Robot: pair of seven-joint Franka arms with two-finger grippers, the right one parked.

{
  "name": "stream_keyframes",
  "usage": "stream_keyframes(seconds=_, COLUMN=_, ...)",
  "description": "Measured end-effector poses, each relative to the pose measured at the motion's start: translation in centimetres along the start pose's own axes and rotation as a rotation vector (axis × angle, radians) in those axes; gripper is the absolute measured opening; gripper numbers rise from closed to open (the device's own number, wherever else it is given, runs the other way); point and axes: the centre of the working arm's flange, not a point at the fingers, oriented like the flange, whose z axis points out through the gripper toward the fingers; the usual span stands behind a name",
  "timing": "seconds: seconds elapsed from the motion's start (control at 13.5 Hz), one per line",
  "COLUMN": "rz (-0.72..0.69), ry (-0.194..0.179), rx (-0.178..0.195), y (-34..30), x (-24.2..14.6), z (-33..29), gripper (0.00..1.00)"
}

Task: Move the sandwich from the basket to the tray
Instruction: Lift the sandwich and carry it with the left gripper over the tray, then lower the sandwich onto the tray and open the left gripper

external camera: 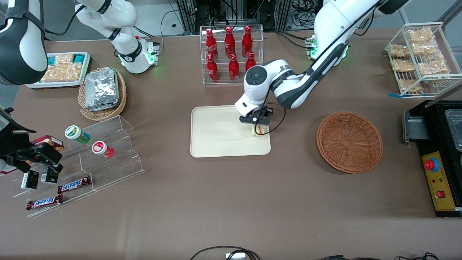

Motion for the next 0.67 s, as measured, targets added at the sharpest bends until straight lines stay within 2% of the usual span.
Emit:
stream_keyframes(seconds=0.37, rz=0.015, ry=-0.012, rx=-0.001, y=2.6, x=-1.0, z=1.6, gripper=0.17)
stream_keyframes(seconds=0.52, rz=0.014, ry=-0.007, rx=-0.002, y=2.6, x=-0.8, z=1.4, gripper=0.31)
stream_keyframes(seconds=0.67, rz=0.012, ry=-0.003, rx=-0.002, y=2.5, x=-0.6, z=1.3, gripper=0.51)
